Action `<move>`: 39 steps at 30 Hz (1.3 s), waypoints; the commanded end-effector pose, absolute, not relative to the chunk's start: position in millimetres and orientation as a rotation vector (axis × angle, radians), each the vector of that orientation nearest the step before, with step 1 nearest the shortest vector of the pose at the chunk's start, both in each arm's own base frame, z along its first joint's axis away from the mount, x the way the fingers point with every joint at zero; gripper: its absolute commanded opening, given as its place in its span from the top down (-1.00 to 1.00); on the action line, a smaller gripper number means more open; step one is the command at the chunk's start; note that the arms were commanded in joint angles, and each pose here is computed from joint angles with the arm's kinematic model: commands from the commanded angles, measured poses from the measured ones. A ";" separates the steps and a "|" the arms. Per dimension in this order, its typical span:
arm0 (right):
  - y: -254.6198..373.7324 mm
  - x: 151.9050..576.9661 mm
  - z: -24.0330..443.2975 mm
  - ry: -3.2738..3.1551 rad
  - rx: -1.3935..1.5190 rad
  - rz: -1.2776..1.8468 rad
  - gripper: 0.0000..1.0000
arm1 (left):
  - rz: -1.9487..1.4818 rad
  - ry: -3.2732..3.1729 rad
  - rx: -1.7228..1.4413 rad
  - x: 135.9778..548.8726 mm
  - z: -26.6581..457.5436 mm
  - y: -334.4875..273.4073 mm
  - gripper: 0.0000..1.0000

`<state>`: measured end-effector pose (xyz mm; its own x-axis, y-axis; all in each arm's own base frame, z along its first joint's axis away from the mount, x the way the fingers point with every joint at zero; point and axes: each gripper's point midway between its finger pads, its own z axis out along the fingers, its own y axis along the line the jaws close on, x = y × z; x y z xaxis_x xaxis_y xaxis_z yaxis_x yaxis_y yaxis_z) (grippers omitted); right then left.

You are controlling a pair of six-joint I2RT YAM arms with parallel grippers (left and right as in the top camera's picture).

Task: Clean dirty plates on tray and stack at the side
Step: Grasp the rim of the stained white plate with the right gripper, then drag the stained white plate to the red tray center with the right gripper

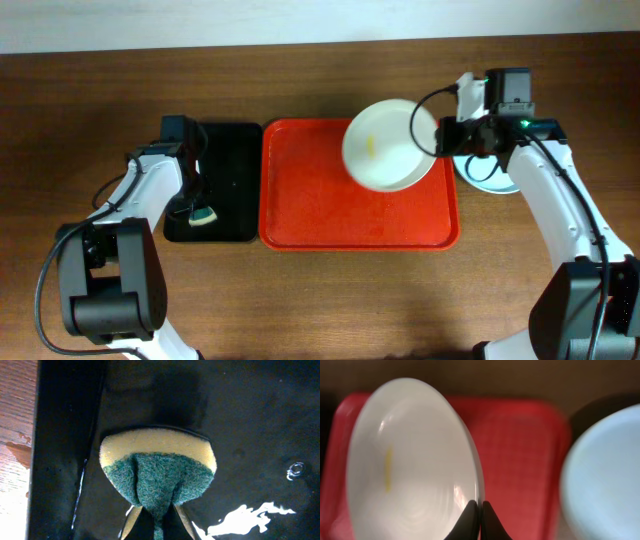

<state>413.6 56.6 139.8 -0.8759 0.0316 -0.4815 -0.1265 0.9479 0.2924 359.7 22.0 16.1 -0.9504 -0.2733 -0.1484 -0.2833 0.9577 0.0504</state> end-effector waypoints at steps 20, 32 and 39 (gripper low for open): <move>153.2 372.1 41.6 2.969 0.028 0.489 0.92 | 0.122 2.944 -0.446 359.2 23.0 24.8 0.98; 145.7 375.0 30.7 2.987 0.040 0.419 0.08 | 0.122 2.945 -0.446 359.1 23.0 24.8 0.98; 162.1 366.7 35.3 3.003 -0.008 0.572 0.08 | 0.123 2.948 -0.446 358.4 22.9 24.8 0.98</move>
<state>366.4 143.3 24.9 -0.9953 0.0438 -0.0862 0.0175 0.9584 0.2850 359.5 22.0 16.1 -0.9505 -0.2733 -0.1477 -0.2833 0.9577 0.0506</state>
